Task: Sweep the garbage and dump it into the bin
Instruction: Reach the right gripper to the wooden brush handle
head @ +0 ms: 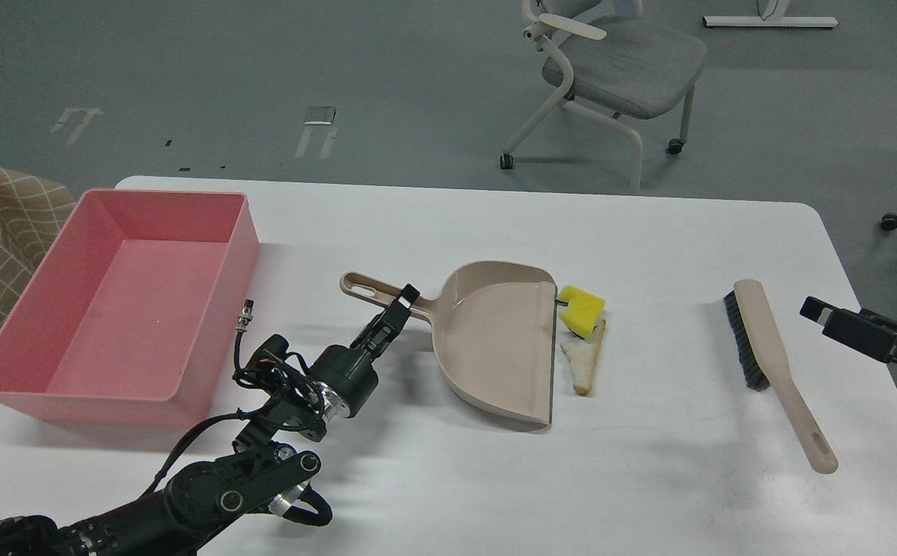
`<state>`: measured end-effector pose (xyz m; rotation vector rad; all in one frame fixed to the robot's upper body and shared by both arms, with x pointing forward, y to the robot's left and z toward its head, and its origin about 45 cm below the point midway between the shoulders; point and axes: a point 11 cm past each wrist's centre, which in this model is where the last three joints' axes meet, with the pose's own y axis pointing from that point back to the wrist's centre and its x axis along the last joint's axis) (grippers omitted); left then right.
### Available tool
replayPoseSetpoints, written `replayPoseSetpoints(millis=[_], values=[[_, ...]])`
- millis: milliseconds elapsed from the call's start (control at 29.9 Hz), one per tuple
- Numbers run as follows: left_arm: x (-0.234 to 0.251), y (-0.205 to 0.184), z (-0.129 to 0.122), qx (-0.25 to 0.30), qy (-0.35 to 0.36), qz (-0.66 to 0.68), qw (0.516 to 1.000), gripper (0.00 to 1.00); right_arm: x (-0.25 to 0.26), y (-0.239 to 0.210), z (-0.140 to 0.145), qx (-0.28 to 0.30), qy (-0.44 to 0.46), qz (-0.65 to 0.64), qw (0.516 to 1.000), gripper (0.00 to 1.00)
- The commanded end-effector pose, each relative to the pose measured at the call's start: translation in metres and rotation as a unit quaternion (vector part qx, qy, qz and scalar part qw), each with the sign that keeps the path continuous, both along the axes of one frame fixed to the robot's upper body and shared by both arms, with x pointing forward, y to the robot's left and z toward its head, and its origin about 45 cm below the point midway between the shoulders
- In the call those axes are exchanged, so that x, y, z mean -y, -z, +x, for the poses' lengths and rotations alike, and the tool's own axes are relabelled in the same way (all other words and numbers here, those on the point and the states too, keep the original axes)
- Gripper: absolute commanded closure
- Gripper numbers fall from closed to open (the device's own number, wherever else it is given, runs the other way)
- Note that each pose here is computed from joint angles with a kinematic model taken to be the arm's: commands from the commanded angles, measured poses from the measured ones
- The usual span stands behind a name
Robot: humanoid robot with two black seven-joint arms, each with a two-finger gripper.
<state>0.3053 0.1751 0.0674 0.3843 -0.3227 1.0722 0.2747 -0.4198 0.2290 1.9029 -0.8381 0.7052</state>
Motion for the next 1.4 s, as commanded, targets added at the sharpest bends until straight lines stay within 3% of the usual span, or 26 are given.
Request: replayPoseSetpoints(millis=[0, 301, 1371], values=[[0.0, 0.002, -0.001, -0.003, 0.0, 0.002, 1.0, 0.8, 0.0, 0.006, -0.002, -0.007, -0.002, -0.008, 1.0, 0.02], [-0.002, 0.002, 0.003, -0.001, -0.003, 0.007, 1.0, 0.8, 0.015, 0.03, 0.003, -0.031, 0.033, -0.012, 0.999, 0.02], [-0.017, -0.007, 0.016, 0.008, -0.018, 0.03, 0.999, 0.82, 0.016, 0.032, 0.018, -0.03, 0.045, -0.006, 0.999, 0.02]])
